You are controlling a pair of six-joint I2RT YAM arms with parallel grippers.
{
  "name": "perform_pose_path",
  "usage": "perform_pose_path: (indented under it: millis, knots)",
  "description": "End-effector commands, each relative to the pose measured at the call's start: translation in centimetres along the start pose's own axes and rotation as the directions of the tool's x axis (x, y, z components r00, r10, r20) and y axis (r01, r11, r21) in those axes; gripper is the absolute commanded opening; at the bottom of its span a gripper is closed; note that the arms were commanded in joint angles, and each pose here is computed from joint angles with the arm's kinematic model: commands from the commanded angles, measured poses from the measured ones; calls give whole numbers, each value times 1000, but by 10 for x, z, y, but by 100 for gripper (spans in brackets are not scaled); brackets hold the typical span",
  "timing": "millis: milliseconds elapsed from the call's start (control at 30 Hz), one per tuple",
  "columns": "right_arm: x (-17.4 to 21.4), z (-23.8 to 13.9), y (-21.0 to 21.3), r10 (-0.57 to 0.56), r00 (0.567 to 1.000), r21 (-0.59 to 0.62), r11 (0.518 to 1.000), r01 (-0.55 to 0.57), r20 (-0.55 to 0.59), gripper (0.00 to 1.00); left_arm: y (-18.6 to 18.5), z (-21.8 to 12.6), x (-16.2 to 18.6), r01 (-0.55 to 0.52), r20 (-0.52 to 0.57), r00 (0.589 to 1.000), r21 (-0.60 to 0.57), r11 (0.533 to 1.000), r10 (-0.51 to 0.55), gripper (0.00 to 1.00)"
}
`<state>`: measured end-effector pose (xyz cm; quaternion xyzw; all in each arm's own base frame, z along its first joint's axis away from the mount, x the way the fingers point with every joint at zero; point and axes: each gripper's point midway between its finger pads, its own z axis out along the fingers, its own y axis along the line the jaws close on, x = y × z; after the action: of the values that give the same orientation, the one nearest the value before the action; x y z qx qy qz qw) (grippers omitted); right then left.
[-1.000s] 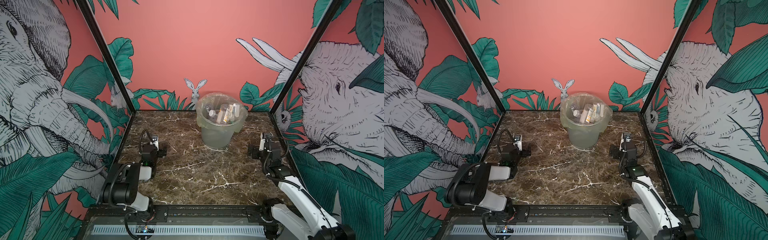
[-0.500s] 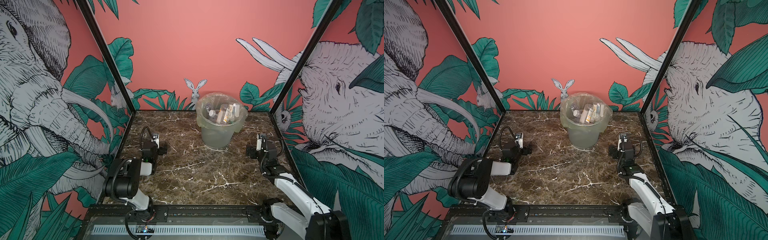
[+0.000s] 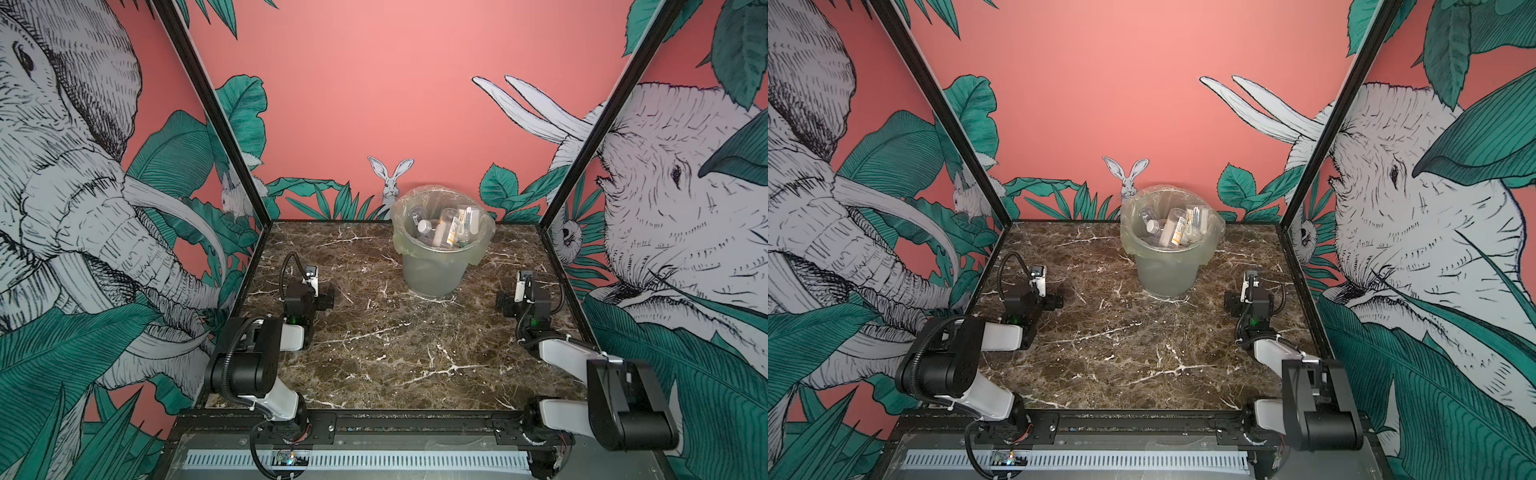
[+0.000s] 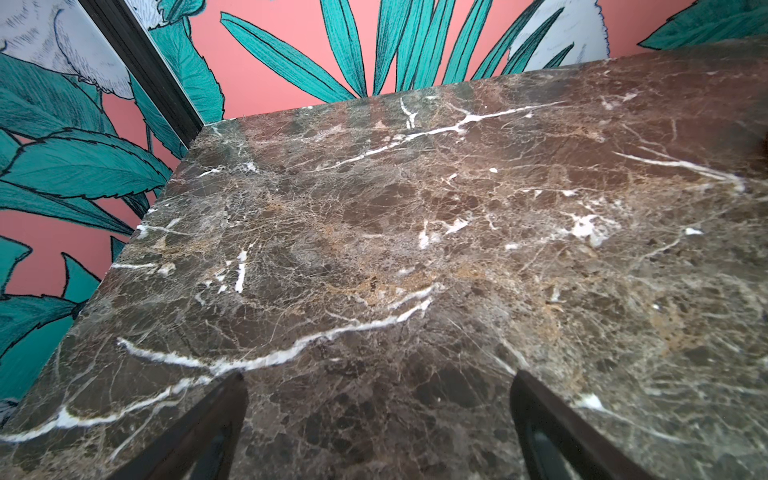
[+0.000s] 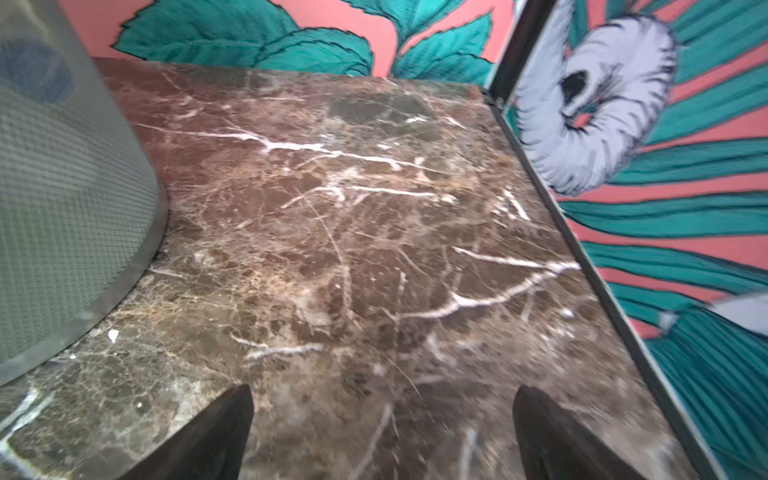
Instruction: Throw the plastic bottles in the bin
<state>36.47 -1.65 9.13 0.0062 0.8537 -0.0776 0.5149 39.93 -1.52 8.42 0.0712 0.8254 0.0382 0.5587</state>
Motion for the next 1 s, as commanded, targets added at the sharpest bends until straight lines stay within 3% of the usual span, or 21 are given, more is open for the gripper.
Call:
perform_pose_path:
  millis: [0, 133, 200, 267, 967]
  knots:
    - [-36, 4, 6, 4, 983, -37, 999, 3, 182, 100, 4, -1, -10, -5, 22, 1000, -8, 1000, 5, 100]
    - [-26, 17, 21, -19, 987, -107, 994, 36, 162, 100, 3, 0, -10, -6, 21, 1000, -6, 1000, 6, 100]
    - [-21, 24, 22, -12, 984, -103, 994, 31, 175, 100, 3, 0, -10, -6, 21, 1000, -6, 1000, 6, 100]
    - [-17, 25, 20, -20, 993, -94, 995, 31, 119, 100, 4, 0, -10, -5, 20, 1000, -8, 1000, 5, 99]
    - [-19, 27, 14, -2, 991, -58, 998, 10, 137, 99, 3, -1, -10, -5, 22, 1000, -6, 1000, 5, 100]
